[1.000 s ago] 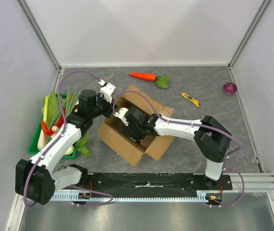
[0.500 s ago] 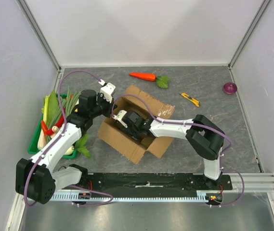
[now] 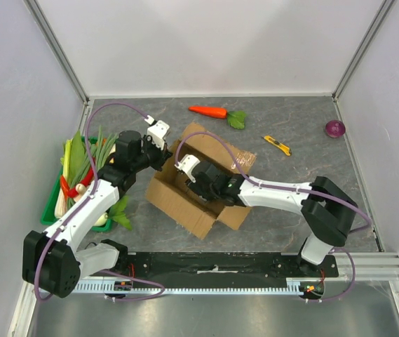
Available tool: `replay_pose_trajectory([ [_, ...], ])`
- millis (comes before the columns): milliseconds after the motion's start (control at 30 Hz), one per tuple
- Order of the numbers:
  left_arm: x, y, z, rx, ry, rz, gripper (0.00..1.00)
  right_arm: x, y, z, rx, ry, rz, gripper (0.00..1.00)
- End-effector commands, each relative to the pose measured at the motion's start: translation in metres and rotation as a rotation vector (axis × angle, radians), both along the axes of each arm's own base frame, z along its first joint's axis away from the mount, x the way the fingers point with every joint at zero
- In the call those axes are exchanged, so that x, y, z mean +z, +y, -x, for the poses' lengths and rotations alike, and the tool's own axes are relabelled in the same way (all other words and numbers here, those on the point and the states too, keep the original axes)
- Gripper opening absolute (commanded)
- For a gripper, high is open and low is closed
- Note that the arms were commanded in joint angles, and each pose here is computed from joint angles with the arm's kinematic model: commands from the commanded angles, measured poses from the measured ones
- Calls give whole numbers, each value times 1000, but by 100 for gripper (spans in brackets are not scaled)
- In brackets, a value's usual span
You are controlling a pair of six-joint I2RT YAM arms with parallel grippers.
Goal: Unpack the express box
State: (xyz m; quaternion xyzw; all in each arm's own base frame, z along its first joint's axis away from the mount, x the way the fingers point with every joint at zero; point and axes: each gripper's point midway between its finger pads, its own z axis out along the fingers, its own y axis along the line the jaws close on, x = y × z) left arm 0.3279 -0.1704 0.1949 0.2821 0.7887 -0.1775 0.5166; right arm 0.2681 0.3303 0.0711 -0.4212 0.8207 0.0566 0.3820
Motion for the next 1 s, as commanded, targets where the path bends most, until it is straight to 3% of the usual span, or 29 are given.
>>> replay_pose_trajectory([
  [0, 32, -2, -14, 28, -88, 53, 2, 74, 21, -20, -39, -141, -222, 0],
  [333, 31, 1, -17, 59, -59, 49, 2, 132, 26, -26, -75, -185, -384, 0],
  [533, 35, 3, -19, 82, -57, 51, 2, 143, 21, -29, -83, -195, -403, 0],
  [967, 26, 26, -41, 330, 132, 15, 2, 238, -2, -31, -125, -304, -561, 0],
])
